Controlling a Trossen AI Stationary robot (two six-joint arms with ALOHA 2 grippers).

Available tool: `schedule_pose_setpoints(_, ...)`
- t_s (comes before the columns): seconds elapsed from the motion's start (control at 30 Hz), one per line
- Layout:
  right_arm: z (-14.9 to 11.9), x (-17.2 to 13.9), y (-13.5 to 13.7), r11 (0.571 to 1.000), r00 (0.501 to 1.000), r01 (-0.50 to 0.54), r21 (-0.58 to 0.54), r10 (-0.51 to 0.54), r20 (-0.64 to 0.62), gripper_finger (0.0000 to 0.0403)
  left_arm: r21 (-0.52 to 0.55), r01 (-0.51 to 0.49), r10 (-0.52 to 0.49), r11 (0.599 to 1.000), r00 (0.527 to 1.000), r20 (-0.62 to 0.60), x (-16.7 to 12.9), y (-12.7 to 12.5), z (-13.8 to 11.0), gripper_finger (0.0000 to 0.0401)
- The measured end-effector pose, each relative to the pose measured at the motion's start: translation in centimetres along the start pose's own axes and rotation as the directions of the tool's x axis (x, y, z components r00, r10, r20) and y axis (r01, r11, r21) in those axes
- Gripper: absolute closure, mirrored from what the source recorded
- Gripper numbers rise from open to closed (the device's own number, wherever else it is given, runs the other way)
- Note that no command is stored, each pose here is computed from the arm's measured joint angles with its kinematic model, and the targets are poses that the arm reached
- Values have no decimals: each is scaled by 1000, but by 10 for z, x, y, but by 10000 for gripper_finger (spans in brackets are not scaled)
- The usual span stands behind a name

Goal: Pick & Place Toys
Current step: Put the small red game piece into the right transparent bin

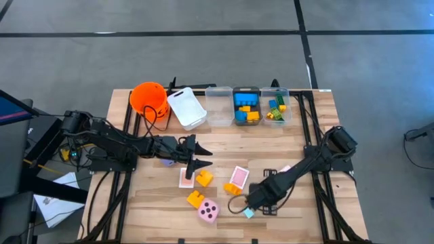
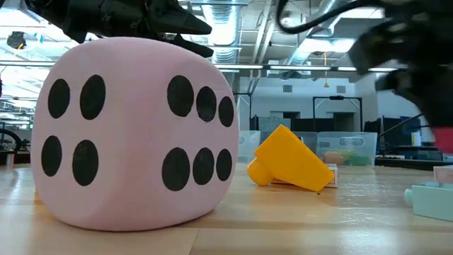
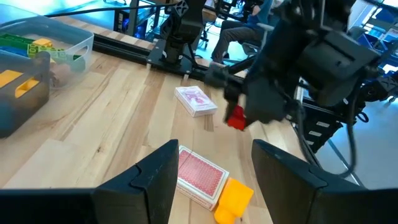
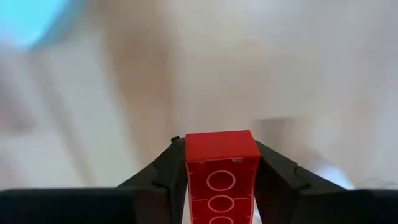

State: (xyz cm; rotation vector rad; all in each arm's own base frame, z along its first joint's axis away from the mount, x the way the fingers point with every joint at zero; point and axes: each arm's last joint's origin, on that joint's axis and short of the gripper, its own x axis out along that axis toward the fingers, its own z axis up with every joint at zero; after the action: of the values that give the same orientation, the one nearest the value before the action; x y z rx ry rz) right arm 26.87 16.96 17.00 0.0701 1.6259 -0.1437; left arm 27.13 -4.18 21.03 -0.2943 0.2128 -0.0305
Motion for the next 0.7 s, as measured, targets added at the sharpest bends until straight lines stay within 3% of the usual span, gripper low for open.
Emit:
schedule_pose_setpoints(0.13, 0, -26, -7, 985, 982, 102, 143, -122, 144, 269, 0, 0, 0, 1000, 1000, 1, 0, 0, 0, 203)
schedule_pose_setpoints(0.23, -6, -42, -19, 927, 903, 226, 301, -315, 293, 269, 0, 0, 0, 1000, 1000, 1, 0, 0, 0, 203)
schedule_pose_setpoints(0.3, -9, -54, -30, 852, 793, 285, 438, -466, 391, 269, 1, 0, 0, 1000, 1000, 1, 0, 0, 0, 203)
schedule_pose_setpoints(0.37, -13, -66, -43, 758, 648, 305, 577, -609, 458, 269, 1, 0, 0, 1000, 1000, 1, 0, 0, 0, 203)
schedule_pose_setpoints(0.43, -15, -76, -58, 670, 514, 282, 687, -710, 482, 269, 1, 0, 0, 1000, 1000, 1, 0, 0, 0, 203)
schedule_pose_setpoints(0.5, -17, -85, -75, 594, 416, 261, 761, -780, 467, 269, 2, 0, 0, 1000, 1000, 1, 0, 0, 0, 203)
schedule_pose_setpoints(0.57, -16, -90, -97, 519, 365, 255, 816, -833, 416, 269, 2, 0, 0, 1000, 1000, 1, 0, 0, 0, 203)
schedule_pose_setpoints(0.7, -17, -84, -146, 362, 365, 287, 887, -897, 248, 269, 3, -1, 1, 1000, 1000, 1, 0, 0, 0, 203)
